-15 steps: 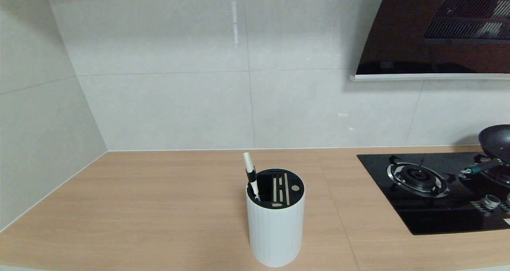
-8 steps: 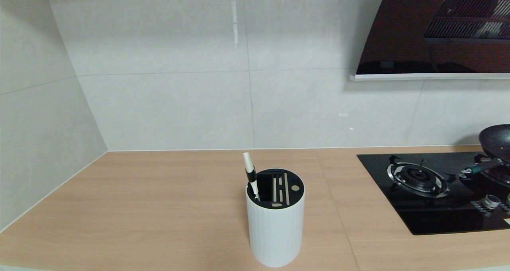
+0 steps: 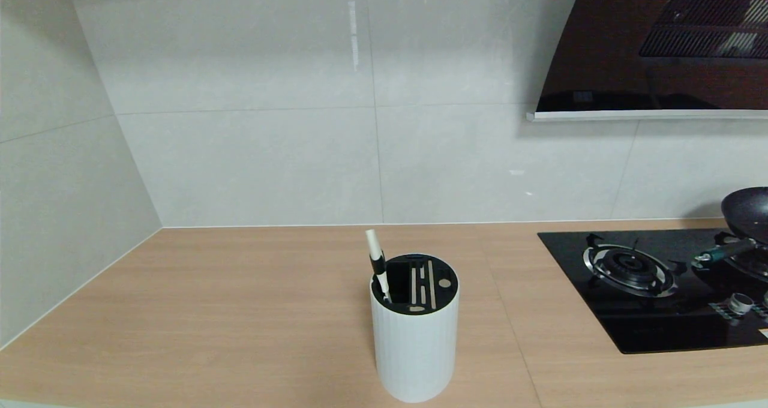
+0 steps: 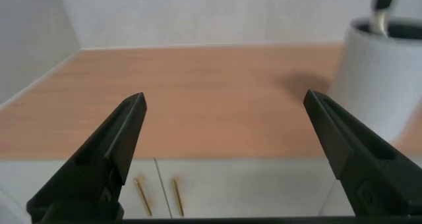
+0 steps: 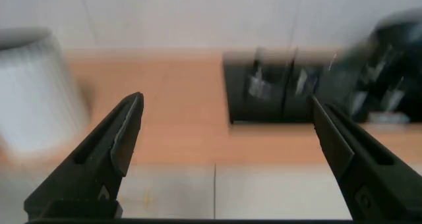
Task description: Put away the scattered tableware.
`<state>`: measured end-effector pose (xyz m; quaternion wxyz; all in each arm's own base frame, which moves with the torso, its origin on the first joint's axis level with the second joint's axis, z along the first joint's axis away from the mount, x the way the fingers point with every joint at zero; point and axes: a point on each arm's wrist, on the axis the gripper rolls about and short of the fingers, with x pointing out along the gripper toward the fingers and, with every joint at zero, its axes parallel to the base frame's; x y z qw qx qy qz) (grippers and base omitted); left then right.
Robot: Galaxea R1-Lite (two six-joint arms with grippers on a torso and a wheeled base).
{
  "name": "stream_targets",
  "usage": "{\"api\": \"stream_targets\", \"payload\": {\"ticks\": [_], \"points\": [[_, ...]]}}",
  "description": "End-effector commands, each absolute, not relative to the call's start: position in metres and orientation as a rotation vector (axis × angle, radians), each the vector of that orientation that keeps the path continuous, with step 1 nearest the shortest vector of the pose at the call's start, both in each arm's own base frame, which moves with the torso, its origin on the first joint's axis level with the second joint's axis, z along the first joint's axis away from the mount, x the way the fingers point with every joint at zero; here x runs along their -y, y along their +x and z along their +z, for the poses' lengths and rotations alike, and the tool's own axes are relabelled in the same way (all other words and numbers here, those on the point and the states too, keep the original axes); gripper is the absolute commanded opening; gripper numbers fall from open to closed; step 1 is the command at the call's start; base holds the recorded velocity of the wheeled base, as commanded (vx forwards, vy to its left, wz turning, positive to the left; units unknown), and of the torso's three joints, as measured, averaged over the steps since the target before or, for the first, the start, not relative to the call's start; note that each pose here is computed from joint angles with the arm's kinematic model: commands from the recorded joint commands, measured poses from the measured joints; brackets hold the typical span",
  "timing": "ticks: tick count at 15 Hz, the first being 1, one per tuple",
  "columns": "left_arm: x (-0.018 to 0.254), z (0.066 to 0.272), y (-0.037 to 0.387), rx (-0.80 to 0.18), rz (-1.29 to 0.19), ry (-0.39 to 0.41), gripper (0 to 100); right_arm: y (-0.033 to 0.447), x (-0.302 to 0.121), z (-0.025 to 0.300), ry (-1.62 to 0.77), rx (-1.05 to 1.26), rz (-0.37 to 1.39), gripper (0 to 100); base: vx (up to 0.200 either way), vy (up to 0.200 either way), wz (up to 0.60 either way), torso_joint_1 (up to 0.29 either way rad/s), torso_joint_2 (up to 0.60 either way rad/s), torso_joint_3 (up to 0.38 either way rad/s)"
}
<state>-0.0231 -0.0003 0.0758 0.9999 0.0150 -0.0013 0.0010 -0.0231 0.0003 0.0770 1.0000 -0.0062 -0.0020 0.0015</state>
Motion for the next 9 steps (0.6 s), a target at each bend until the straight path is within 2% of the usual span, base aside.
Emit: {"api": "stream_targets", "payload": {"ticks": [1, 9], "points": [[0.0003, 0.0755, -0.0228, 0.0, 0.002, 0.028, 100, -0.0228, -0.0007, 0.0759, -0.012, 0.0, 0.023, 100, 0.0, 0.0, 0.0, 0.0, 0.0, 0.0], [0.0003, 0.0755, -0.0228, 0.0, 0.003, 0.005, 100, -0.0228, -0.0006, 0.0759, 0.002, 0.0, 0.034, 100, 0.0, 0.0, 0.0, 0.0, 0.0, 0.0]]}}
